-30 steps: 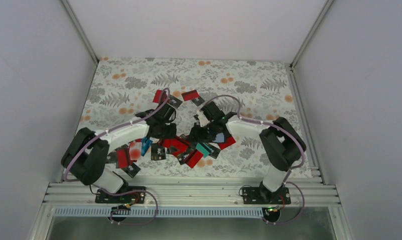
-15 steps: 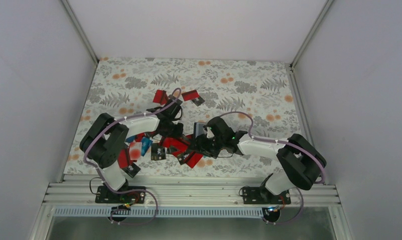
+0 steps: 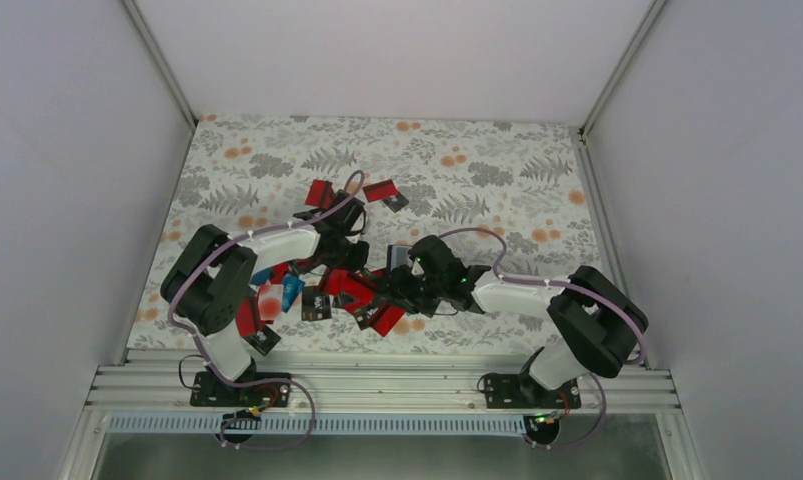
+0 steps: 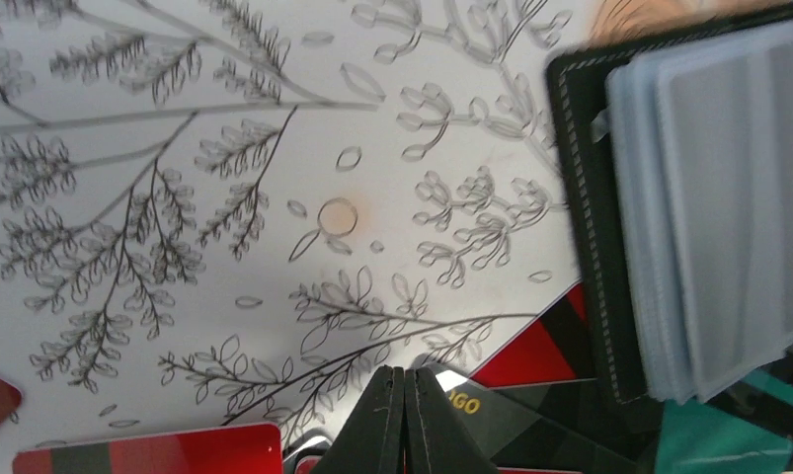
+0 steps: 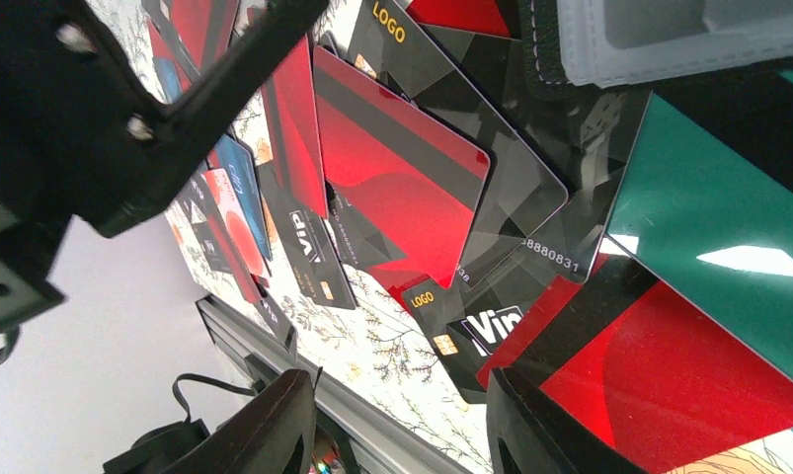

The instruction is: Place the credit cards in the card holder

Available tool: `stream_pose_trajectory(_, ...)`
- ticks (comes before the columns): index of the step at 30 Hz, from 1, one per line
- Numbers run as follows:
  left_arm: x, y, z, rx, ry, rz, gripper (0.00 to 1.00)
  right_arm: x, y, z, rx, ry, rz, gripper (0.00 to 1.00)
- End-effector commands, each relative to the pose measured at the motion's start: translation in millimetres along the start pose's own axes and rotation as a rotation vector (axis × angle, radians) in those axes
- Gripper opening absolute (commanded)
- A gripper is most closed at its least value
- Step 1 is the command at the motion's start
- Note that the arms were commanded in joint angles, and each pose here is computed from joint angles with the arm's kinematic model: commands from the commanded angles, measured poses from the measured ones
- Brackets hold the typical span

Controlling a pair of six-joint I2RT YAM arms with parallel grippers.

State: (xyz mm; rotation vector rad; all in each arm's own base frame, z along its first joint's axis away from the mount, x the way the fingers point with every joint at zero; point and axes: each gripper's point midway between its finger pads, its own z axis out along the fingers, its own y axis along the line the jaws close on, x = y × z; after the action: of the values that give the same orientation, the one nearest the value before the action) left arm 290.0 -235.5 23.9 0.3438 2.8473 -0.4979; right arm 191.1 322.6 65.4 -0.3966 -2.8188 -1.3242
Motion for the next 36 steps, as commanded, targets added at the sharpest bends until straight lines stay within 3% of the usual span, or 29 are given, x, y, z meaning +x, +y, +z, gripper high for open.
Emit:
stream_pose_trajectory(1,-18.6,-8.7,-12.9,0.010,-0.042,0.040,0.04,-2.4,-0.1,2.7,0.000,-0.031,0.011,0.46)
stream_pose_trajectory(10,-3.6,-15.0,9.1,0.084,0.029,0.049,0.04,-2.6,-7.8,7.0,0.004,-0.038,0.069,0.46)
stream_pose_trajectory(18,25.5,1.9,31.5,0.055,0.091,0.005,0.04,0.9,-17.2,15.7,0.012,-0.021,0.088,0.44)
stream_pose_trajectory(36,48.7,10.6,35.7,0.053,0.119,-0.014,0.03,-9.5,-21.8,41.8,-0.020,-0.026,0.146,0.39)
